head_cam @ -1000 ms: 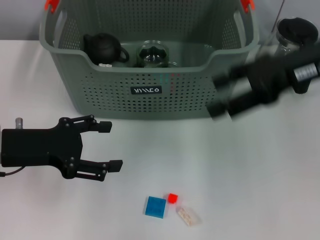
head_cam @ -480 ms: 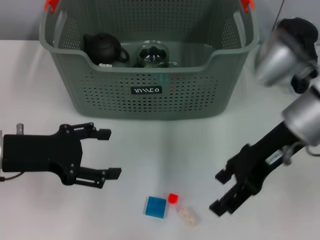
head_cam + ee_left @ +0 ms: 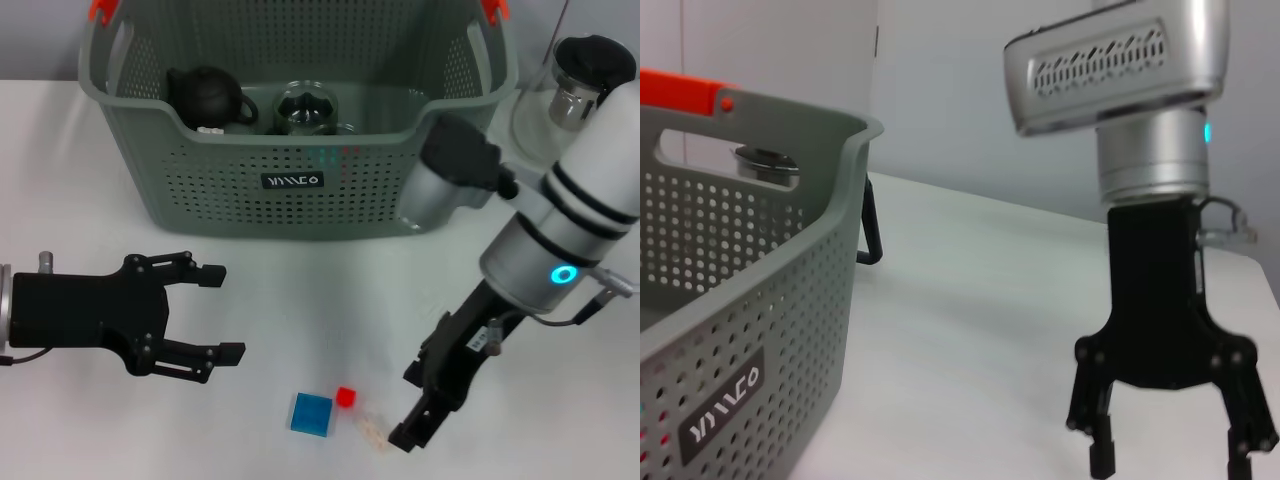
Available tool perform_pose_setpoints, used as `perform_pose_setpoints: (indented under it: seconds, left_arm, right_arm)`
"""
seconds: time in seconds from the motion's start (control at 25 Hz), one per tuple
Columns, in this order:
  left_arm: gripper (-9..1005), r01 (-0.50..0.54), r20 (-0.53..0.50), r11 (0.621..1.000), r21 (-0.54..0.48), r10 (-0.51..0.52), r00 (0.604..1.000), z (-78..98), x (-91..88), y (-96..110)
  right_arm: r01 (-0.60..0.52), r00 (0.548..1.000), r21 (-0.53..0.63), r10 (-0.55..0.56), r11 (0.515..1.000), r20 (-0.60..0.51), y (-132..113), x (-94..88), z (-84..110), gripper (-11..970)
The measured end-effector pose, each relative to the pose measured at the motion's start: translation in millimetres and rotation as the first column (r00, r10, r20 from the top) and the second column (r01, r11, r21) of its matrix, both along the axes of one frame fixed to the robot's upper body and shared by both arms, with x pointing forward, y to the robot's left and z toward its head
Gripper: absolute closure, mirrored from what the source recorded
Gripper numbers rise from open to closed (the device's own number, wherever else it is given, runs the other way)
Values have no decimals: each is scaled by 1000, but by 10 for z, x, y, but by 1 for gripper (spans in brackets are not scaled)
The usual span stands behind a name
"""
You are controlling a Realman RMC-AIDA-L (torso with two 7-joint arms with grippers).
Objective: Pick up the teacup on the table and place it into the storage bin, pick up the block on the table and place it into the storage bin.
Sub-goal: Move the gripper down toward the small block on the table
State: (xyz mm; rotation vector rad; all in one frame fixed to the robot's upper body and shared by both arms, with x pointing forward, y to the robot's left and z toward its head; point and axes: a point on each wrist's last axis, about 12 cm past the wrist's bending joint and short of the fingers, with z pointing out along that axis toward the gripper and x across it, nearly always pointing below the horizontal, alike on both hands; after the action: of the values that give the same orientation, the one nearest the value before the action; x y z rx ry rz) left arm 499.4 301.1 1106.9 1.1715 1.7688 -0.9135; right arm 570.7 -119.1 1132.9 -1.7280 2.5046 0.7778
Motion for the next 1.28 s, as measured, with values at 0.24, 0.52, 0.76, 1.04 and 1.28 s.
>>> perform_pose_setpoints:
  seconds: [0.24,0.52,0.76,1.04,1.28]
  left_arm:
    - [49,6,7,1000,-4,-6,1000,1,5,-15]
    - [49,3,6,1000,-7,-3,1000,-8,9,-18]
    - [49,1,6,1000,-10,-1,1000,-12,7,-20]
    - [49,-1,6,1000,-10,1,1000,-18,8,-20]
    - [49,-8,7,1000,-6,8,1000,-24,17,-18]
  right_arm:
    - [-14,1000,32,13,999,26,177,-36,-130,14]
    - [-26,999,27,26,999,29,241,-101,-232,15]
    - [-14,999,19,14,1000,33,234,-101,-283,15]
    - [-14,1000,14,14,1000,26,251,-134,-346,15]
    - [-18,1000,9,18,1000,21,278,-166,-369,14]
